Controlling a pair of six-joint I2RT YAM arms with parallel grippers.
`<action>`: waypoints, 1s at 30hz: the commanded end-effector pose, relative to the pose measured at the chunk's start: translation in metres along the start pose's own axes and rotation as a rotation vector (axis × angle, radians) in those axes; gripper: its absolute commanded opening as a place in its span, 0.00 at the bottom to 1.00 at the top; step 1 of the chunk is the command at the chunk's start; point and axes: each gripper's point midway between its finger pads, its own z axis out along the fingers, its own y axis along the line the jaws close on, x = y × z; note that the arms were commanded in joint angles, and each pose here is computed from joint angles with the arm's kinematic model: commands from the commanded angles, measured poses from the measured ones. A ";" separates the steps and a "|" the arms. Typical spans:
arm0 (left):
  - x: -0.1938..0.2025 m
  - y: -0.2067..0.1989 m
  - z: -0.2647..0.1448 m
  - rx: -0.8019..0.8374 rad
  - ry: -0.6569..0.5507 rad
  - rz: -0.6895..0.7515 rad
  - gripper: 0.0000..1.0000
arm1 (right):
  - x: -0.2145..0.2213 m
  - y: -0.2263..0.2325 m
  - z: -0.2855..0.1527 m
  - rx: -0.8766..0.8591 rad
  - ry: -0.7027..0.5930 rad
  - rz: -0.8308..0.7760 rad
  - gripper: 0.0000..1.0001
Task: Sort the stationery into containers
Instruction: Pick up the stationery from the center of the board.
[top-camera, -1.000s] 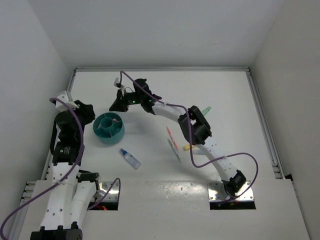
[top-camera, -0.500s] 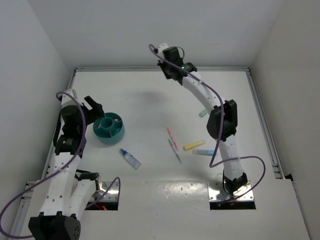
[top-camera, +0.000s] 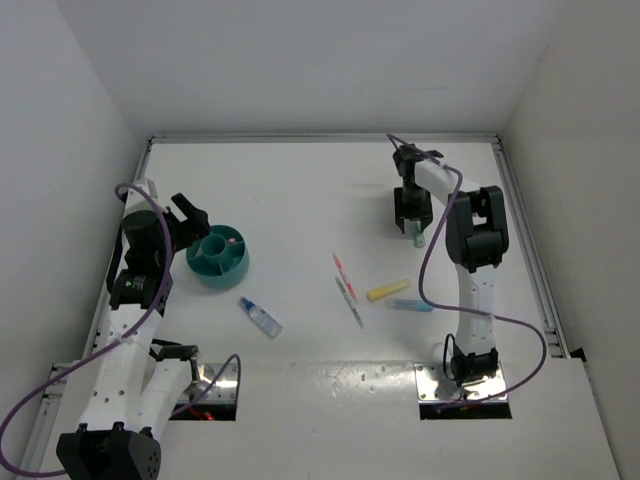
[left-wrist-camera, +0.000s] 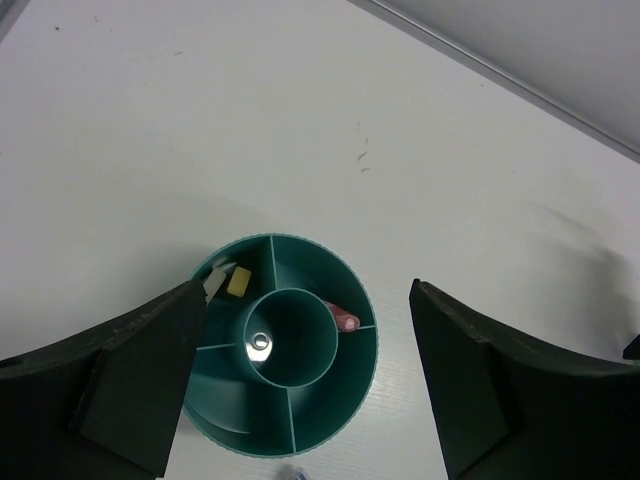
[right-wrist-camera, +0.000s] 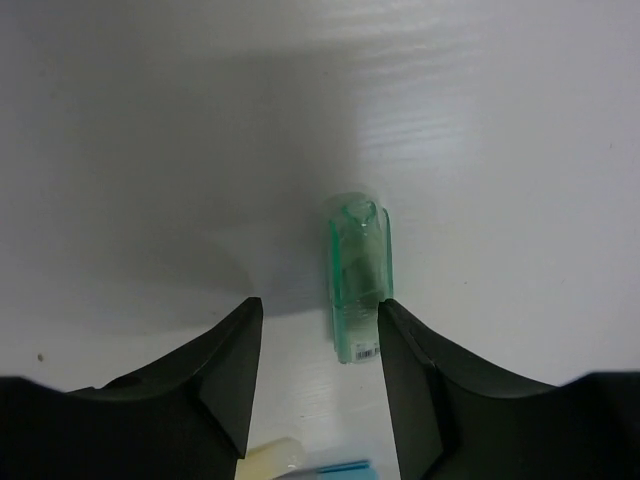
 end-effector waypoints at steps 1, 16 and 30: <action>-0.025 -0.010 -0.006 0.033 -0.068 -0.010 0.89 | -0.004 -0.001 -0.024 -0.109 -0.028 0.139 0.50; -0.025 -0.010 -0.006 0.033 -0.068 -0.010 0.89 | 0.012 -0.004 -0.007 -0.175 -0.009 0.143 0.55; -0.020 -0.006 -0.002 0.017 -0.055 -0.010 0.89 | 0.004 0.041 -0.019 -0.516 -0.039 -0.005 0.06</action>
